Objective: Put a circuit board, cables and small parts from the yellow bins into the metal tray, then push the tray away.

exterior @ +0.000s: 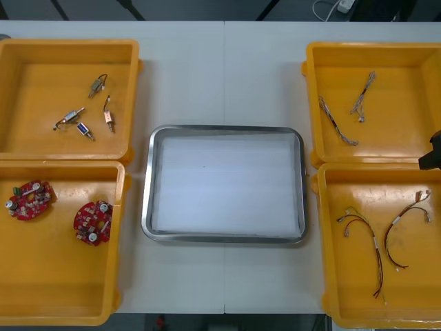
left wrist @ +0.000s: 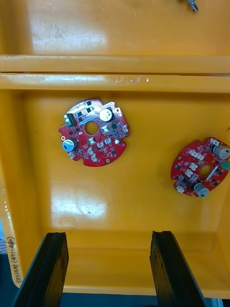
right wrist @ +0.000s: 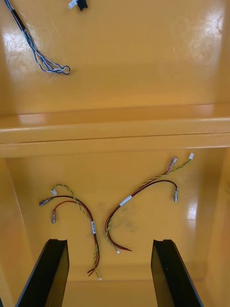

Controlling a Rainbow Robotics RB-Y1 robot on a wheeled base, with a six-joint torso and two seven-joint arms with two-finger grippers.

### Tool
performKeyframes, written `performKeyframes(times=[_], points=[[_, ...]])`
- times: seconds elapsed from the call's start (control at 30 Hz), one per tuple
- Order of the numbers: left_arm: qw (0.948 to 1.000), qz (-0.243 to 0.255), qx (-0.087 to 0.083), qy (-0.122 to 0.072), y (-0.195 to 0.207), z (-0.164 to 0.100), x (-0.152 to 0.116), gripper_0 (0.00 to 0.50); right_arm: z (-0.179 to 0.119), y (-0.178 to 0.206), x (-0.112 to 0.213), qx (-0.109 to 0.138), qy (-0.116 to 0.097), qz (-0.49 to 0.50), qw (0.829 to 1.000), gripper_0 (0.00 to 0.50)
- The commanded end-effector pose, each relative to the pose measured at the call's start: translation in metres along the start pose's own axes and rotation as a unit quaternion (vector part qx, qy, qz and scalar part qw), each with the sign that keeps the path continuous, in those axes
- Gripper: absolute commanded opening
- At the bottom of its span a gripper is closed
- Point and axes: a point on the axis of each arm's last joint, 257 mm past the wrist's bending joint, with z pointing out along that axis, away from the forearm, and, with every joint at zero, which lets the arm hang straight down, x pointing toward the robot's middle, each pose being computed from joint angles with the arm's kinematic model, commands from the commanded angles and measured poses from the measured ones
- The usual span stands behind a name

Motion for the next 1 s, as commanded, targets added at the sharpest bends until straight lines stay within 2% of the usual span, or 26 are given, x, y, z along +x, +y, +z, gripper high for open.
performKeyframes(times=[0.03, 1.0], points=[[0.9995, -0.020, -0.021, -0.013, 0.0121, -0.0128, -0.0061, 0.500, -0.0135, -0.0165, -0.0067, 0.023, -0.015, -0.018, 0.999, 0.500], [0.9995, -0.020, -0.021, -0.013, 0.0121, -0.0128, -0.0061, 0.500, -0.0135, -0.0165, -0.0067, 0.023, -0.015, -0.018, 0.999, 0.500]])
